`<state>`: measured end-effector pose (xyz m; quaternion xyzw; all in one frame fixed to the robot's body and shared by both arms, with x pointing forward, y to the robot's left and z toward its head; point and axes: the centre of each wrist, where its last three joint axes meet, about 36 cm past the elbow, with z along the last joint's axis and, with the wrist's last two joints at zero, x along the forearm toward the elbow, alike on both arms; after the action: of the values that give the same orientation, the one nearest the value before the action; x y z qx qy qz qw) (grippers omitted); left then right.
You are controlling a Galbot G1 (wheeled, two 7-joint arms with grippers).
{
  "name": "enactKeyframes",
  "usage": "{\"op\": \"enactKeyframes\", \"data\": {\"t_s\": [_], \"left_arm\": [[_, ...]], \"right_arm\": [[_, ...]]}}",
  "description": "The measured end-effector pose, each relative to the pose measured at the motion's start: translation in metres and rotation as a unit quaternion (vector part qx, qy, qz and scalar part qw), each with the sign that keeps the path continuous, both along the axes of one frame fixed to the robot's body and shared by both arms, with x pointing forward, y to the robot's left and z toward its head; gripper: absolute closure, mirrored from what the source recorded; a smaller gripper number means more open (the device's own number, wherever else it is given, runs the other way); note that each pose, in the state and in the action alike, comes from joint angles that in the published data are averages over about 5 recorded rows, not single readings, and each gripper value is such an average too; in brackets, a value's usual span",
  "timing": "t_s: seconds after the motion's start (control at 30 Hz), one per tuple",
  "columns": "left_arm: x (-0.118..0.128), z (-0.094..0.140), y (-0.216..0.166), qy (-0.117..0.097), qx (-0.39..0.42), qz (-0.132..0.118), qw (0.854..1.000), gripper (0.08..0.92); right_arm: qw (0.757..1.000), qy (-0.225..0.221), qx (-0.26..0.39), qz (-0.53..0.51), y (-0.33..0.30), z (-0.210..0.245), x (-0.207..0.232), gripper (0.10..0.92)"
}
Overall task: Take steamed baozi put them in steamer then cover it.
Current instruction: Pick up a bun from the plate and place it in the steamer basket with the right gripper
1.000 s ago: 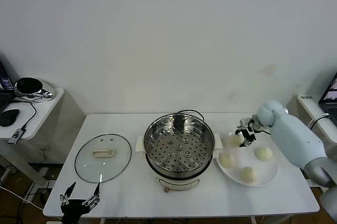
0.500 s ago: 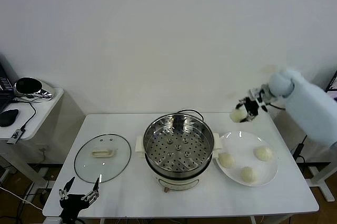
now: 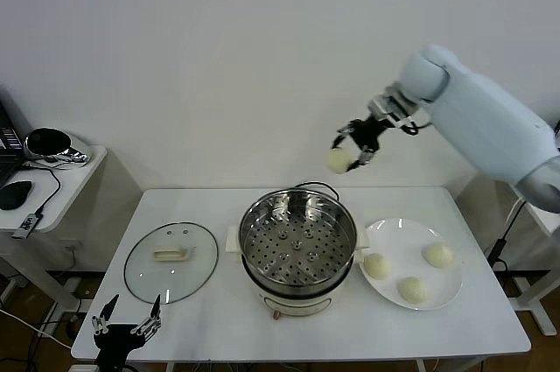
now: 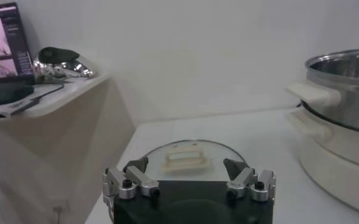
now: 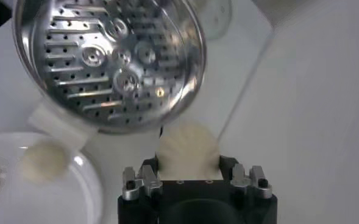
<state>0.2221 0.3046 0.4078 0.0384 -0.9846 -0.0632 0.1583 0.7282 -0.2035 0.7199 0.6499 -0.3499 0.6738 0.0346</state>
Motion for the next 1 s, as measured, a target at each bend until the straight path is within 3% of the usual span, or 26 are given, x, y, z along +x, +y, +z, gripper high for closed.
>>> {"op": "enactKeyframes", "data": {"t_s": [0.43, 1.0], "left_arm": [[-0.004, -0.001, -0.006, 0.002, -0.006, 0.008, 1.0, 0.177], [-0.005, -0.006, -0.008, 0.007, -0.014, 0.008, 1.0, 0.177]], "right_arm": [[0.98, -0.045, -0.09, 0.17, 0.071, -0.03, -0.014, 0.403], [0.968, -0.042, -0.132, 0.207, 0.11, -0.082, -0.003, 0.403]]}}
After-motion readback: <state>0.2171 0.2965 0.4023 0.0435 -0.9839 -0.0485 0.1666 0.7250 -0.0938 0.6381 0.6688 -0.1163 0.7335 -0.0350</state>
